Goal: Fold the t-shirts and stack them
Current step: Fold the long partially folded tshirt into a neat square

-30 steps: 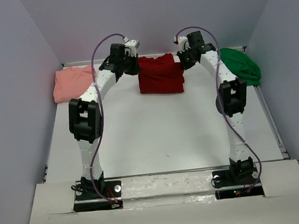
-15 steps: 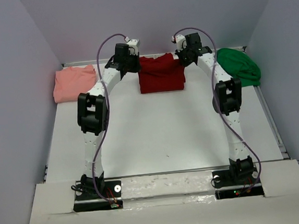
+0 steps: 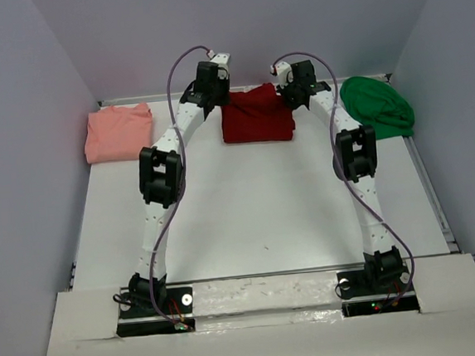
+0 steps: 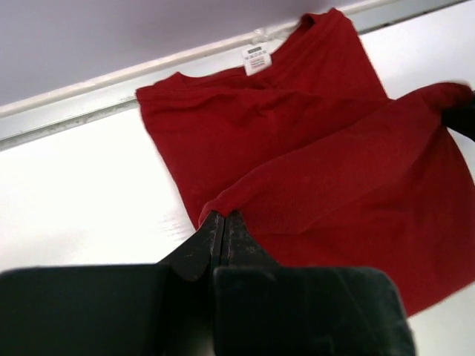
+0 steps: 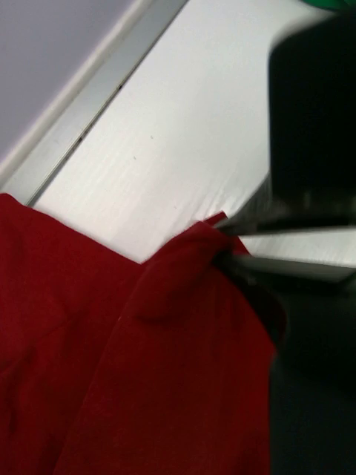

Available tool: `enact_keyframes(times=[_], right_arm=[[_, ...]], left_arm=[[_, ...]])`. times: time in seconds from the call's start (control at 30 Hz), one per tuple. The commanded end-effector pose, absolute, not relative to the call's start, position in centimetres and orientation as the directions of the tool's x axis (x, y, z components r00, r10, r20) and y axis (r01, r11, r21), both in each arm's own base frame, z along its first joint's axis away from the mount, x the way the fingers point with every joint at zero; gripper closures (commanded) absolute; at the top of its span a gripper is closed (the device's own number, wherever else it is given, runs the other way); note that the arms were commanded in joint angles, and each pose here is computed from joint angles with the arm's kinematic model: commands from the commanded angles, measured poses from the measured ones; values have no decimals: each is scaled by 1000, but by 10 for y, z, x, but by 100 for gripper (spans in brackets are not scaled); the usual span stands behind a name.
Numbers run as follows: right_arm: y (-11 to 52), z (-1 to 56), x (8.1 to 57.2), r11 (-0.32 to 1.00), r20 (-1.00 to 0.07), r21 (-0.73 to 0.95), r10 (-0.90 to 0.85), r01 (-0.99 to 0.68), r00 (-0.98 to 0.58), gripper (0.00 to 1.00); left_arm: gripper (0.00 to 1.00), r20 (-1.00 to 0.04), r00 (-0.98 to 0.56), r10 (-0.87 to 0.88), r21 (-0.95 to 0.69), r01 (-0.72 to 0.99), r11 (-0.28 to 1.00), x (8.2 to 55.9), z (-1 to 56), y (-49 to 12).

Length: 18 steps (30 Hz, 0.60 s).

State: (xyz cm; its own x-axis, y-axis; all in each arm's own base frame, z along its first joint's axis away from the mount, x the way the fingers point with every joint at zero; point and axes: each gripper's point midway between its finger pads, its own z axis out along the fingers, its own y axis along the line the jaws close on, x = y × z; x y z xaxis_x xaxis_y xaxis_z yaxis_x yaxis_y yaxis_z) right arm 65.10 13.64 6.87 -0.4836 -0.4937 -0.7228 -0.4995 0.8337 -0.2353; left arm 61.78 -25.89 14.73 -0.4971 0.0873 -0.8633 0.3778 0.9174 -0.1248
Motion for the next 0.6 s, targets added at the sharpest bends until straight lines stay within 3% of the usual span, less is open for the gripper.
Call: enact_keyframes(times=[0.0,0.07,0.1,0.17,0.2,0.27,0.3,0.5,0.57], right_arm=[[139,103,678,838,-778,-325,-501,-439,-380,71],[138,101,678,833,-772,-332,-509,-441,-380,46],[137,102,679,834,-772,-337,-510,-438,-378,23],[140,104,678,832,-770,-347,-516,-432,-376,1],[140,103,678,833,-768,-348,-517,-431,-378,0],[138,106,677,832,-765,-354,-521,-428,-379,0],[137,109,675,830,-763,-356,-524,-429,-378,0],[129,141,664,826,-759,-390,-539,-407,-365,0],[126,144,657,821,-750,-399,-548,-408,-369,0]], left_arm=[[100,-896,-430,112,-20,289,957,628,174,-260],[100,-898,-413,155,58,238,970,630,174,-254],[100,-895,-411,170,81,227,971,627,173,-258],[100,-889,-413,197,129,185,974,626,170,-253],[99,-885,-413,212,151,175,973,624,169,-251],[86,-874,-423,239,194,146,970,619,162,-248],[74,-869,-424,256,224,124,967,617,161,-243],[34,-838,-416,354,396,-17,918,605,166,-210],[27,-846,-390,363,421,-71,904,604,182,-199]])
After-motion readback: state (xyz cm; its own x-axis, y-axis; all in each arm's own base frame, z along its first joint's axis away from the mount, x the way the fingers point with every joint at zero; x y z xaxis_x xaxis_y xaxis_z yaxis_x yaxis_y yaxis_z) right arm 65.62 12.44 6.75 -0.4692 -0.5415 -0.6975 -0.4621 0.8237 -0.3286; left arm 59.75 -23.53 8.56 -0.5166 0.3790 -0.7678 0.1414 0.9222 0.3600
